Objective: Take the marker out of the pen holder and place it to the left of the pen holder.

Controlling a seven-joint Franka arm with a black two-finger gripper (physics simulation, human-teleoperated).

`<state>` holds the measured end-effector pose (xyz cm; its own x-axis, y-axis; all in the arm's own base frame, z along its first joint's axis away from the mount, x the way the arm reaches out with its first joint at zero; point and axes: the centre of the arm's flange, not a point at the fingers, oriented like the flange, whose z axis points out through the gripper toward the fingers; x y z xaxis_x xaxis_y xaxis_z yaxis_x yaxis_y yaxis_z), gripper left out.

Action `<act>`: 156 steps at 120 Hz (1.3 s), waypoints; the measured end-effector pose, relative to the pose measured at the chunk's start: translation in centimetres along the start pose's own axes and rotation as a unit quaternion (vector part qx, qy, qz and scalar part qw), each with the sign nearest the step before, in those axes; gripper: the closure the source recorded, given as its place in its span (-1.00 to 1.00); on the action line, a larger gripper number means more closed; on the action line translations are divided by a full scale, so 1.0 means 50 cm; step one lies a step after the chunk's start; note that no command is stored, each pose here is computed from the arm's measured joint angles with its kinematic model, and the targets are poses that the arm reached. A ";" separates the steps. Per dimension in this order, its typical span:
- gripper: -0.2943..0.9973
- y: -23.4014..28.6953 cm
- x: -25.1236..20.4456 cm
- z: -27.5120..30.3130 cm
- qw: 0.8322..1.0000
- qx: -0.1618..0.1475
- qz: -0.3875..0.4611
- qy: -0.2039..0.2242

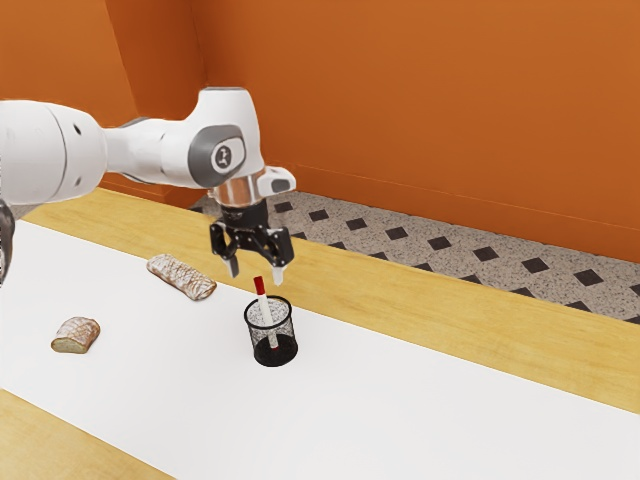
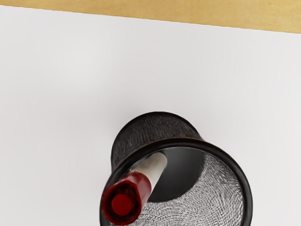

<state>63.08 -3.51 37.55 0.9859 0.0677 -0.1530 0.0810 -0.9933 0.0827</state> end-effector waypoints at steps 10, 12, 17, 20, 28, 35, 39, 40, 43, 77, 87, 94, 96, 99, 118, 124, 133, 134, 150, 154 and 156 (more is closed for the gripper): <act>-0.54 -0.019 0.013 0.018 1.000 -0.001 -0.008 0.024; -0.54 -0.025 0.017 0.023 1.000 -0.001 -0.011 0.028; -0.54 -0.039 0.029 0.039 0.999 -0.001 -0.017 0.035; -0.54 -0.045 0.034 0.044 0.999 -0.001 -0.020 0.041; -0.49 -0.060 0.036 0.053 0.998 -0.002 -0.026 0.050; -0.43 -0.064 0.036 0.052 0.998 -0.003 -0.028 0.056; -0.40 -0.065 0.037 0.050 0.998 -0.004 -0.028 0.060; -0.39 -0.065 0.037 0.049 0.998 -0.004 -0.028 0.060; -0.37 -0.064 0.037 0.048 0.998 -0.004 -0.028 0.062; -0.22 -0.041 0.017 0.029 0.999 -0.015 -0.025 0.043; -0.15 -0.037 0.012 0.032 0.999 -0.018 -0.025 0.032; -0.04 -0.035 0.010 0.036 0.999 -0.019 -0.025 0.026; -0.01 -0.034 0.010 0.036 0.999 -0.019 -0.025 0.025; 0.03 -0.034 0.009 0.038 0.999 -0.019 -0.024 0.023; 0.22 -0.025 0.009 0.041 0.999 -0.020 -0.022 0.017; 0.26 -0.022 0.010 0.043 0.999 -0.020 -0.020 0.016; 0.30 -0.021 0.012 0.042 0.999 -0.020 -0.020 0.017; 0.30 -0.021 0.013 0.042 0.999 -0.020 -0.020 0.017; 0.42 -0.019 0.013 0.039 0.999 -0.020 -0.019 0.019; 0.44 -0.017 0.013 0.039 0.999 -0.020 -0.019 0.019; 0.46 -0.015 0.013 0.039 0.999 -0.020 -0.018 0.019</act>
<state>63.37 -2.89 35.48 0.9870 0.1080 -0.1190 0.1220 -0.9856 0.1174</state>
